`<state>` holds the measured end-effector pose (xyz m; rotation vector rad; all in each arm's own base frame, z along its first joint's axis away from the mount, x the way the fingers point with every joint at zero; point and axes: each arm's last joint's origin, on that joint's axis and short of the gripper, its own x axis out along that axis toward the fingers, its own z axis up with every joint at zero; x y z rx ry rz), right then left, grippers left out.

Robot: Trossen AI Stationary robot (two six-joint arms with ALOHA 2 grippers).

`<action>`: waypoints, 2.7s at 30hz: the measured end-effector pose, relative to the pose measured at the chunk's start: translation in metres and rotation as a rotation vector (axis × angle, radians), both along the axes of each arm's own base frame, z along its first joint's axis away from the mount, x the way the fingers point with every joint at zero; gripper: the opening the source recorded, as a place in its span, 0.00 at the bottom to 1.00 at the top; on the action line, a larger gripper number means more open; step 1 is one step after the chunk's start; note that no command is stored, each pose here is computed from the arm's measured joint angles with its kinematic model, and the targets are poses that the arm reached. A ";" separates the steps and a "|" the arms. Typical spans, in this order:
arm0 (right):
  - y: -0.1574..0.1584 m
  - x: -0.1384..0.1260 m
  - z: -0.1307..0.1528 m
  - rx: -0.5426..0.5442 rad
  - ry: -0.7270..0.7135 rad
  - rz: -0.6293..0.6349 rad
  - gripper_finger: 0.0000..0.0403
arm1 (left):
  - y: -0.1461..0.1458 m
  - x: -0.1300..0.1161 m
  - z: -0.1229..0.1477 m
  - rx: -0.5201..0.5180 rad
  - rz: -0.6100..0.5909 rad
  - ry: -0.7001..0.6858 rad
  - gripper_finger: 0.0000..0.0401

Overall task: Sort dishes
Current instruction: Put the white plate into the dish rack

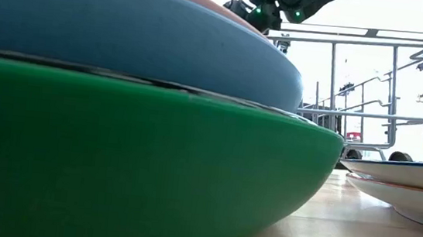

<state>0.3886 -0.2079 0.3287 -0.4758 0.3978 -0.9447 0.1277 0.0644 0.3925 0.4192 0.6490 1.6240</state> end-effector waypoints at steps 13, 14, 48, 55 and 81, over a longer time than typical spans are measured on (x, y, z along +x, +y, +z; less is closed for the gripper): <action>-0.007 -0.005 -0.005 0.099 -0.141 -0.044 0.00 | 0.000 0.000 0.000 -0.011 -0.014 -0.010 0.70; -0.008 -0.005 -0.006 0.104 -0.143 -0.049 0.00 | 0.000 0.000 0.000 -0.011 -0.014 -0.010 0.70; -0.020 -0.008 -0.003 0.128 -0.237 0.171 0.00 | 0.000 -0.001 -0.002 -0.021 -0.019 -0.002 0.70; -0.026 -0.013 -0.007 0.134 -0.226 0.061 0.00 | 0.000 0.000 -0.002 -0.019 -0.018 -0.011 0.70; -0.027 -0.019 -0.027 0.066 -0.069 -0.065 0.00 | 0.000 0.000 -0.002 -0.017 -0.015 -0.027 0.70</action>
